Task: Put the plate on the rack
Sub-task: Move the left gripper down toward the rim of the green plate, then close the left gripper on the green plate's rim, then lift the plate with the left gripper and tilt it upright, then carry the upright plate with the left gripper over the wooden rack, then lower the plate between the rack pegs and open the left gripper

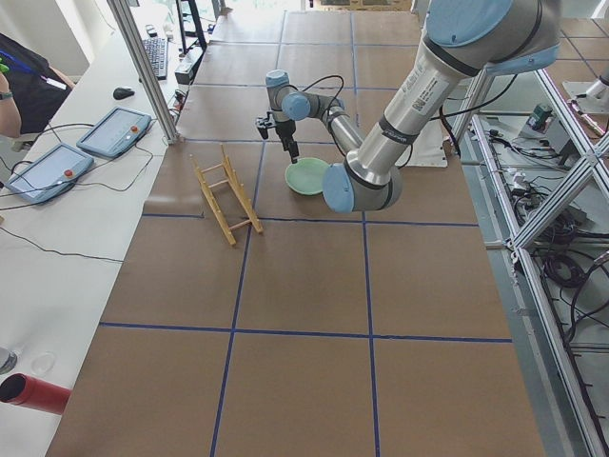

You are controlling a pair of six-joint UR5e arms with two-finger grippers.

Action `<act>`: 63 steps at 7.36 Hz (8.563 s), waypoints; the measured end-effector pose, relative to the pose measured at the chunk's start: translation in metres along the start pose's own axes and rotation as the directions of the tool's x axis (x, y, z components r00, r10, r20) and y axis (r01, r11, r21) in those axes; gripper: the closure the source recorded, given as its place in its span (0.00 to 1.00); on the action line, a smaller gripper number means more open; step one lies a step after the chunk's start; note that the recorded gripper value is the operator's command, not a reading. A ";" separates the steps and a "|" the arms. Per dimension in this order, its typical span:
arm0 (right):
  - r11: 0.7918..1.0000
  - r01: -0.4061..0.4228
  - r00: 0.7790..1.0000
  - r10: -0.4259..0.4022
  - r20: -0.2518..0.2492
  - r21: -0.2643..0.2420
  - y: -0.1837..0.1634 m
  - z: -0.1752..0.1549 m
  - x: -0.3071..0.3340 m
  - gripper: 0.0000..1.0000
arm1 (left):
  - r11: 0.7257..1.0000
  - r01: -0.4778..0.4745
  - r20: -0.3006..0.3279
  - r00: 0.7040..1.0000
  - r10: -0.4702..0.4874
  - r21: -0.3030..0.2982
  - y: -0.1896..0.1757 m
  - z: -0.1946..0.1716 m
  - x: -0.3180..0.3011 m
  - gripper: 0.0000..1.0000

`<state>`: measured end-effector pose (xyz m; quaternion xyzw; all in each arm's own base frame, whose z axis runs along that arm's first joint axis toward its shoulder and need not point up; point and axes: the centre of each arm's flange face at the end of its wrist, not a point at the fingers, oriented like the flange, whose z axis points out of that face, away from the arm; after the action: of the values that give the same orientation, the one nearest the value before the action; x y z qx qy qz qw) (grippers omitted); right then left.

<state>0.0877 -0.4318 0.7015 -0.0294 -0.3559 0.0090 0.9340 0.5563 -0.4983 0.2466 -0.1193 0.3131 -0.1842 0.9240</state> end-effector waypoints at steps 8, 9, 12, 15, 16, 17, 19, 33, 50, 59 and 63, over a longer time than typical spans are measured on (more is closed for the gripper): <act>1.000 0.001 1.000 -0.001 0.000 0.000 0.000 0.000 0.000 0.00 | 1.000 -0.005 0.017 1.000 0.006 -0.018 0.026 0.020 0.009 0.77; 1.000 0.001 1.000 -0.001 0.000 0.000 0.000 0.000 0.000 0.00 | 1.000 -0.005 0.017 1.000 0.006 -0.018 0.026 0.020 0.009 0.79; 1.000 0.000 1.000 0.000 0.000 0.000 0.000 0.000 0.000 0.00 | 1.000 -0.003 0.022 1.000 0.004 -0.019 0.024 0.024 0.005 0.85; 1.000 0.000 1.000 0.000 0.000 0.000 0.000 0.000 0.000 0.00 | 1.000 -0.003 0.025 1.000 0.004 -0.019 0.023 0.026 0.004 1.00; 1.000 0.000 1.000 0.000 0.000 0.000 0.000 0.000 0.000 0.00 | 1.000 -0.006 0.022 1.000 0.007 -0.018 0.024 0.025 0.004 1.00; 1.000 0.000 1.000 0.000 0.000 0.000 0.000 0.000 0.000 0.00 | 1.000 -0.013 0.007 1.000 0.013 -0.017 0.025 0.017 0.005 1.00; 1.000 0.001 1.000 -0.001 0.000 -0.001 0.000 0.000 0.000 0.00 | 0.999 -0.038 -0.094 0.995 0.038 0.004 0.023 -0.040 0.003 1.00; 1.000 0.000 1.000 0.000 0.000 0.000 0.000 0.000 0.000 0.00 | 0.956 0.165 -0.858 0.497 0.132 0.243 -0.223 -0.332 -0.189 1.00; 1.000 0.000 1.000 0.000 0.000 -0.002 0.000 0.001 0.000 0.00 | 0.927 0.216 -0.893 0.402 0.203 0.308 -0.228 -0.152 -0.171 1.00; 1.000 0.000 1.000 0.000 0.000 0.000 0.000 0.000 0.000 0.00 | 0.934 0.181 -0.861 0.470 0.194 0.309 -0.232 -0.135 -0.187 0.00; 1.000 0.001 1.000 -0.001 0.000 -0.001 0.000 0.000 0.000 0.00 | 0.881 -0.205 -0.410 0.824 0.390 0.427 -0.256 -0.130 -0.281 0.00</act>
<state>0.0872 -0.4318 0.7016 -0.0297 -0.3559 0.0085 0.9340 0.2007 -0.6267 0.3816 0.1555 0.5093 -0.1138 0.8387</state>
